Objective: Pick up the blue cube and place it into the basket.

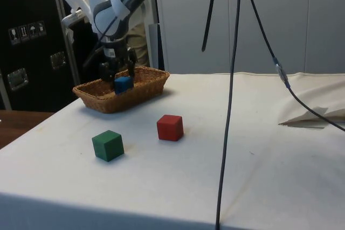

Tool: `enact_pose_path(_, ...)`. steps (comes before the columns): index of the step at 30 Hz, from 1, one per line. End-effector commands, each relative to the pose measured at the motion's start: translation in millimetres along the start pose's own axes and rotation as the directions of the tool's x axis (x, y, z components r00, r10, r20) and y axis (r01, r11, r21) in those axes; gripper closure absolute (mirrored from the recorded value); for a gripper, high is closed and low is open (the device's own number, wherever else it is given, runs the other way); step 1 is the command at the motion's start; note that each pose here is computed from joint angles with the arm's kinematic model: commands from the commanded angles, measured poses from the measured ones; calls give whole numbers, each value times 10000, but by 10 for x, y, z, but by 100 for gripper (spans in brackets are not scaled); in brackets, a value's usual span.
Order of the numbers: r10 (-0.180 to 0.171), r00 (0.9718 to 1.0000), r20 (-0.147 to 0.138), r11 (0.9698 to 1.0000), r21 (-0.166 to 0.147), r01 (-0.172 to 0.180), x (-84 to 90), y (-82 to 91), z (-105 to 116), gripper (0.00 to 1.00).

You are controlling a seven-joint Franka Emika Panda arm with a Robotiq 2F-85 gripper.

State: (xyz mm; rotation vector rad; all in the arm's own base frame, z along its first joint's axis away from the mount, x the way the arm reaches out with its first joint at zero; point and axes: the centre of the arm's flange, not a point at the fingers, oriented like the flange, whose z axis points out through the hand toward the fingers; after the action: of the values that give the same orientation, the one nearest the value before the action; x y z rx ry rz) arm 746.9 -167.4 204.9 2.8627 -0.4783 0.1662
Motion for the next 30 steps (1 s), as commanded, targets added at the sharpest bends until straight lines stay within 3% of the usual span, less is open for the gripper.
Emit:
enact_pose_path(1, 28, 10000, -4, 10000, 10, -28, 14, 32, -112, 0)
enact_pose_path(12, 110, 9999, 62, 9999, 71, -111, 16, 134, -522, 0)
enact_pose_path(30, 63, 9999, 115, 9990, 445, -68, -109, 33, -909, 0)
